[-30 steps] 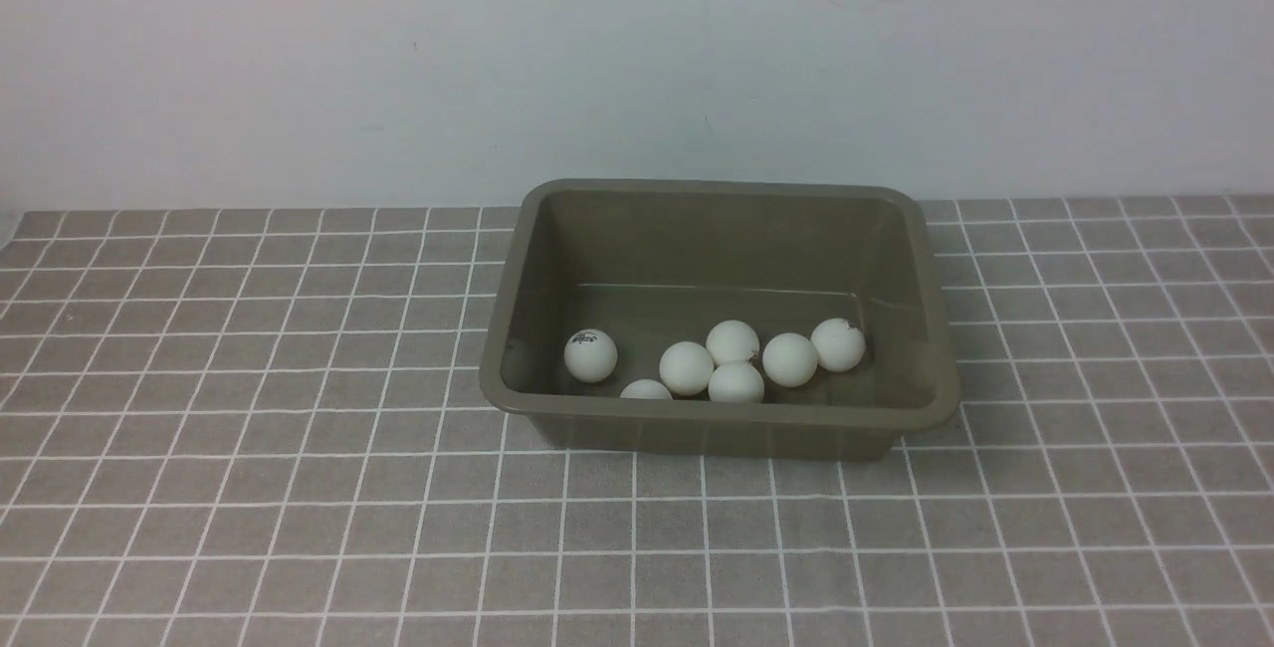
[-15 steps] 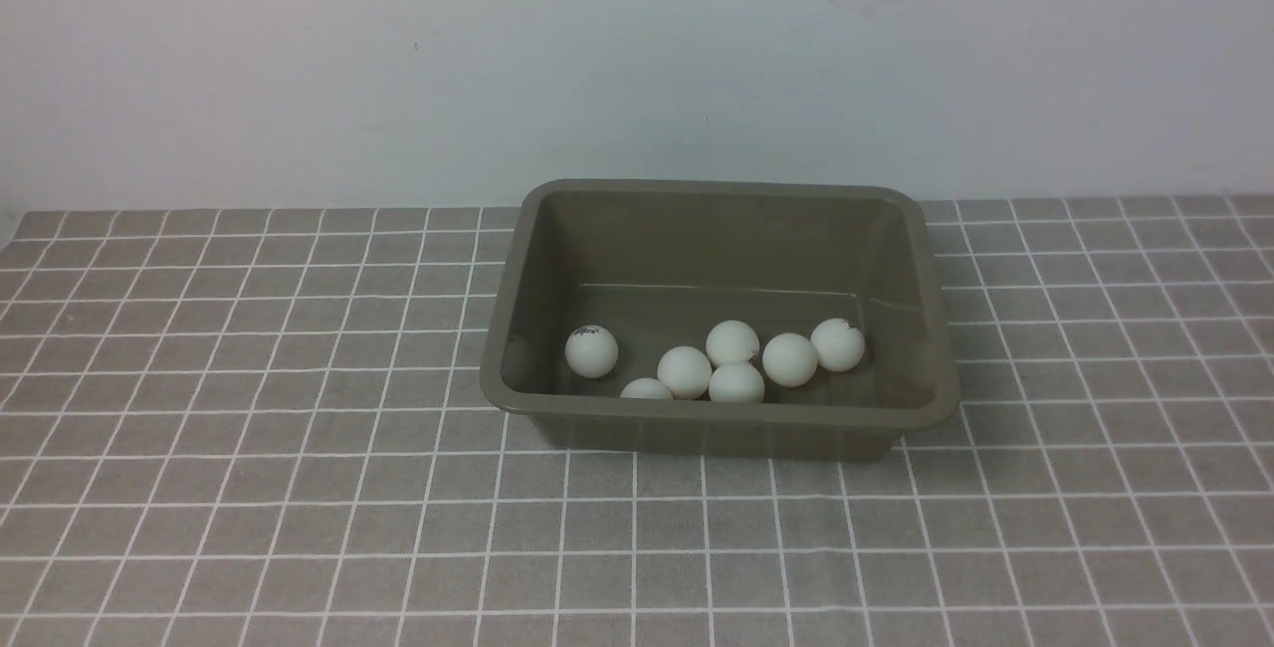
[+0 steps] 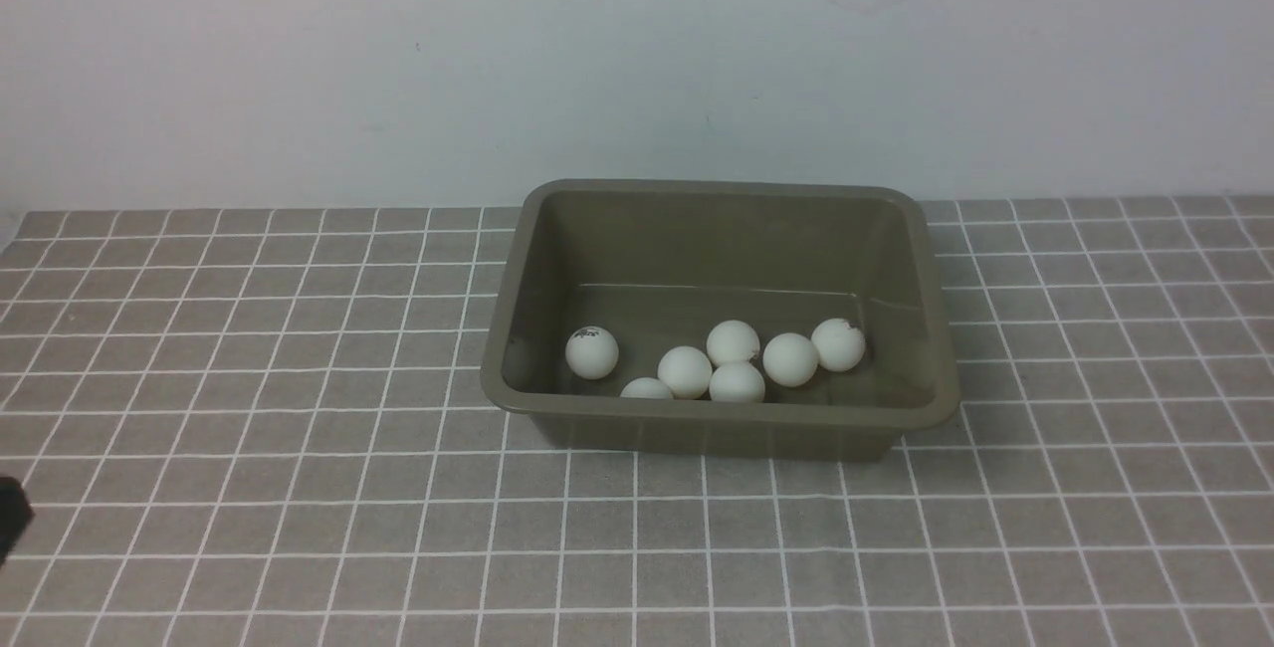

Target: Put the table tennis balls into the box on the grey coffee tablecloth.

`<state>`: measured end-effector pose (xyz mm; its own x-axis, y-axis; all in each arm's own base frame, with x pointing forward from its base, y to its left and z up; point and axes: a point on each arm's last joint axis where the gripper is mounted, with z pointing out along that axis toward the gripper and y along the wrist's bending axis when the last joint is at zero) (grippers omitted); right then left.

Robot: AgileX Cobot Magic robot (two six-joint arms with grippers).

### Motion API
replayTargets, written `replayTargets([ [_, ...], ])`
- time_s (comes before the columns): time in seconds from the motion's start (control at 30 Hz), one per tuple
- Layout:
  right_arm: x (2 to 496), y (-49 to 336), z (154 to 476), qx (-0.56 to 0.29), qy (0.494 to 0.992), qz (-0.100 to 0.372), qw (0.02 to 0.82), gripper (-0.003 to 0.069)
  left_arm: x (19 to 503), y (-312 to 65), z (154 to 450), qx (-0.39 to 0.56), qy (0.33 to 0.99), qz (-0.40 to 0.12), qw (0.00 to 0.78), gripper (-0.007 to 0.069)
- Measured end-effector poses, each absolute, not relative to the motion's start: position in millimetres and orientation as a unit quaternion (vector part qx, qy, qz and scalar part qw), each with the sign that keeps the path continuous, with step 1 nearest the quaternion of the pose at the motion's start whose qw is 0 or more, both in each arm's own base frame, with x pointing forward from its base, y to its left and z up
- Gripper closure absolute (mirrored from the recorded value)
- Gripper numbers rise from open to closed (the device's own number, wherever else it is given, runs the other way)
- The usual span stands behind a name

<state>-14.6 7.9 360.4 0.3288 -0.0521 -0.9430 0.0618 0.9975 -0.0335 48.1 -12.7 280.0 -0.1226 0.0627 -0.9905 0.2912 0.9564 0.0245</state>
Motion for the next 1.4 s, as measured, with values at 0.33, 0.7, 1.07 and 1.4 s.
replayTargets([
  [0.33, -14.6, 7.9, 360.3, 0.004, 0.579, -0.035, 0.815, 0.0672, 53.6, 0.4, 180.3, 0.026, 0.789, 0.017, 0.614, 0.0629],
  [0.7, -14.6, 7.9, 360.3, 0.004, 0.579, -0.035, 0.815, 0.0672, 52.5, 0.0, 170.9, 0.039, 0.806, 0.023, 0.59, 0.0629],
  [1.07, -14.6, 7.9, 360.3, 0.004, 0.579, -0.035, 0.815, 0.0672, 52.5, -0.1, 170.9, 0.039, 0.806, 0.023, 0.59, 0.0629],
  [1.4, -14.4, 7.8, 359.8, 0.003, 0.58, -0.036, 0.814, 0.0672, 52.5, -0.1, 170.9, 0.04, 0.806, 0.023, 0.59, 0.0629],
])
